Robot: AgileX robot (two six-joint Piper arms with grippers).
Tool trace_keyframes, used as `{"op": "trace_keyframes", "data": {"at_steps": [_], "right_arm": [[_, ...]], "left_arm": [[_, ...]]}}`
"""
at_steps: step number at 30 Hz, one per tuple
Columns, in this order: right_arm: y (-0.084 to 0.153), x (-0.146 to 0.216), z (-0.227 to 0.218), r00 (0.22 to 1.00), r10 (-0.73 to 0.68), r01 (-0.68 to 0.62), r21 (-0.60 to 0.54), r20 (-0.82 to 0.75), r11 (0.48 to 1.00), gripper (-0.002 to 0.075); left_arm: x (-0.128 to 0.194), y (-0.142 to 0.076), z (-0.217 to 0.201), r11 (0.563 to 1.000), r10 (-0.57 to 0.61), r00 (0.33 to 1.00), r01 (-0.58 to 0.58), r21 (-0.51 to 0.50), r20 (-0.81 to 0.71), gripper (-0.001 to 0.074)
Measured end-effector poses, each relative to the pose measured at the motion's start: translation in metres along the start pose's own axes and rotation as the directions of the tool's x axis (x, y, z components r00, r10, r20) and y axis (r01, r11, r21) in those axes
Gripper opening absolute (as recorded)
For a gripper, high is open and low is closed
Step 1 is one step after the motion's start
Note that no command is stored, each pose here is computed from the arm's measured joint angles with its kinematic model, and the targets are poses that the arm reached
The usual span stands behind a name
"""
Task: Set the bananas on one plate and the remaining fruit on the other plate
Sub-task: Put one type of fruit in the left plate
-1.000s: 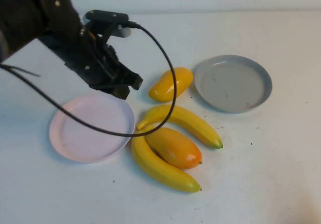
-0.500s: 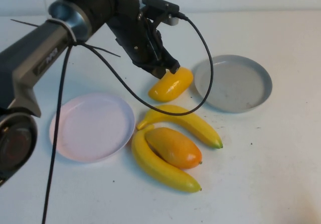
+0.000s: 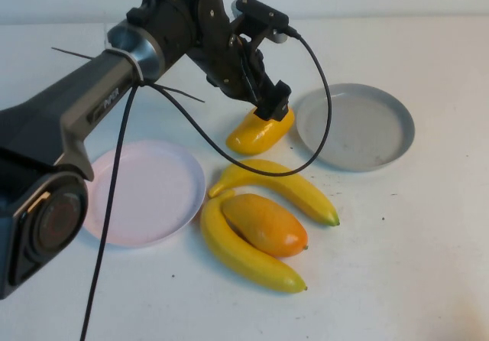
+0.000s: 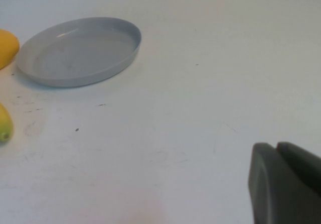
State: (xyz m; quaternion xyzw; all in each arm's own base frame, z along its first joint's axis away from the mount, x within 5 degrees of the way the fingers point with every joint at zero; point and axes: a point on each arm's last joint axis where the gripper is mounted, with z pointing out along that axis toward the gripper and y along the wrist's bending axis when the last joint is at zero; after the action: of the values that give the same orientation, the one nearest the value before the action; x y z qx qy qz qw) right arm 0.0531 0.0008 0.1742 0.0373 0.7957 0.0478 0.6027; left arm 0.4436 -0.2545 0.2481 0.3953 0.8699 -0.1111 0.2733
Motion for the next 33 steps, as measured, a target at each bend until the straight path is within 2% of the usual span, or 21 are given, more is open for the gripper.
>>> {"op": "trace_keyframes", "data": {"at_steps": [4,7,33], "right_arm": [[0.000,0.000,0.000,1.000,0.000,0.000,0.000,0.000,1.000,-0.0016],[0.000,0.000,0.000,1.000,0.000,0.000,0.000,0.000,1.000,-0.0016],[0.000,0.000,0.000,1.000,0.000,0.000,0.000,0.000,1.000,-0.0016]], "left_arm": [[-0.004,0.004,0.009,0.991,0.126,0.990,-0.123,-0.044,0.066,0.0668],[-0.005,0.005,0.013,0.988,0.149,0.985,-0.146,-0.052,0.081,0.0668],[0.026,0.006,0.068,0.992,0.125,0.992,-0.125,-0.010,-0.014,0.0668]]}}
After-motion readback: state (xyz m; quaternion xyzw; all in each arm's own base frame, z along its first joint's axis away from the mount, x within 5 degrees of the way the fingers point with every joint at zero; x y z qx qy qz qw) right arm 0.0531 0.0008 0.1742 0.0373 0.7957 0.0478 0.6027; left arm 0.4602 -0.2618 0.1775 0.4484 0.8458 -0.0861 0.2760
